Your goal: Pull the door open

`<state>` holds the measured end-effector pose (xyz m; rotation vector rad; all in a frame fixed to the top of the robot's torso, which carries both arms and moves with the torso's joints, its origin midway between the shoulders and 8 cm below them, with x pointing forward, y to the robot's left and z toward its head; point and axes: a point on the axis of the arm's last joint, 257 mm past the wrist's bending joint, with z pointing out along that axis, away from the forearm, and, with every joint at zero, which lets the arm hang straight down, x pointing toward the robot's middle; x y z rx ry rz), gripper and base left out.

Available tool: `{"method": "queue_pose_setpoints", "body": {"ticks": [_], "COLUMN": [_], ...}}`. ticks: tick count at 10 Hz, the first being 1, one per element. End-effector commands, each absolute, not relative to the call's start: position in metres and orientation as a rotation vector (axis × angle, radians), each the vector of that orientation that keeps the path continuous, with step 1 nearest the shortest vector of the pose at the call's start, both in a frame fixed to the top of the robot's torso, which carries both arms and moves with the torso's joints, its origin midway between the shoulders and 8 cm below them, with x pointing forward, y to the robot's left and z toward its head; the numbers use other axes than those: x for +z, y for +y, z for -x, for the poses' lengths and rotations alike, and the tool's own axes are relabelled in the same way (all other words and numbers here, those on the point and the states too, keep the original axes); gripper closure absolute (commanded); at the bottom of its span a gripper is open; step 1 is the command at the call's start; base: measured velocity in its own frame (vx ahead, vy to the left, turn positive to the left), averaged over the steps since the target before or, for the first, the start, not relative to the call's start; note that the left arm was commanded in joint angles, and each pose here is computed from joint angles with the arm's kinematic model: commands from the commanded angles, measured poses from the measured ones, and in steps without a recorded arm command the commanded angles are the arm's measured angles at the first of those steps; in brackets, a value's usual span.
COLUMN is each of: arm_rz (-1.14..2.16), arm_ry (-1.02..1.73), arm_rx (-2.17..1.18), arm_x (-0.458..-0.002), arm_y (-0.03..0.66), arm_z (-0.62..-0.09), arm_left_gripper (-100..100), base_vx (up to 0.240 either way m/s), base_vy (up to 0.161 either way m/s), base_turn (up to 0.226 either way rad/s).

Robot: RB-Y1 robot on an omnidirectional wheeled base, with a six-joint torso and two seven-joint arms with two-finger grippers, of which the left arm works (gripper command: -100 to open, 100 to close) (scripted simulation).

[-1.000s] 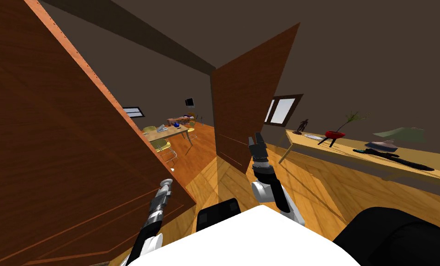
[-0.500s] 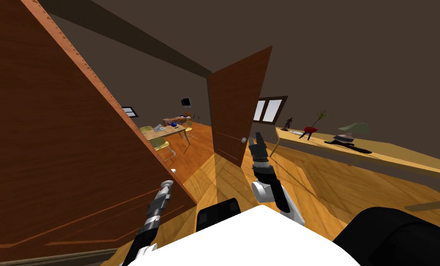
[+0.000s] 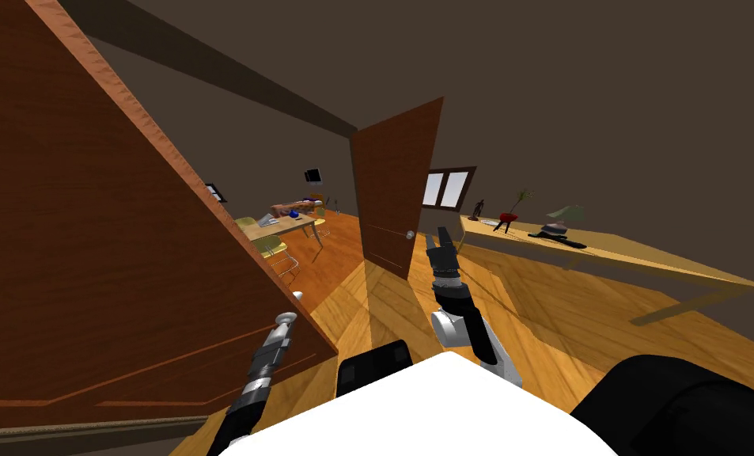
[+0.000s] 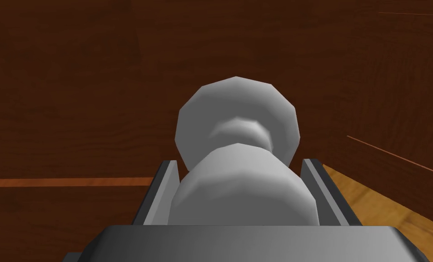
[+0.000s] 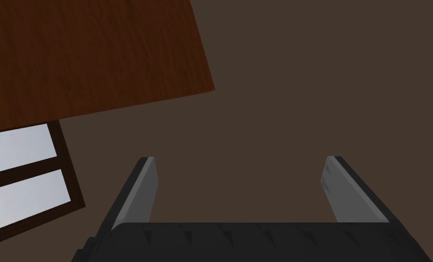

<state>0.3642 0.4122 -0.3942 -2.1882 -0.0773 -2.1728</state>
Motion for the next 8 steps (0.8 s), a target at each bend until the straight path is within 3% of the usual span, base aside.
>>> {"method": "queue_pose_setpoints", "body": {"ticks": [1,5,8], "arm_rz": [2.198,2.216,2.228], "arm_ry": [-0.057,-0.009,0.007], "arm_rx": [-2.187,-2.214,-2.219], "arm_x": [-0.394,-0.393,-0.393], "arm_y": [0.410,0.409,0.408], "arm_z": [-0.358,-0.344,-0.340], "arm_left_gripper": [100,100,100], "base_vx": [-0.194,-0.201,-0.167], "base_vy": [0.057,0.061,0.042], "base_turn": [-0.120,-0.134,-0.067]}}
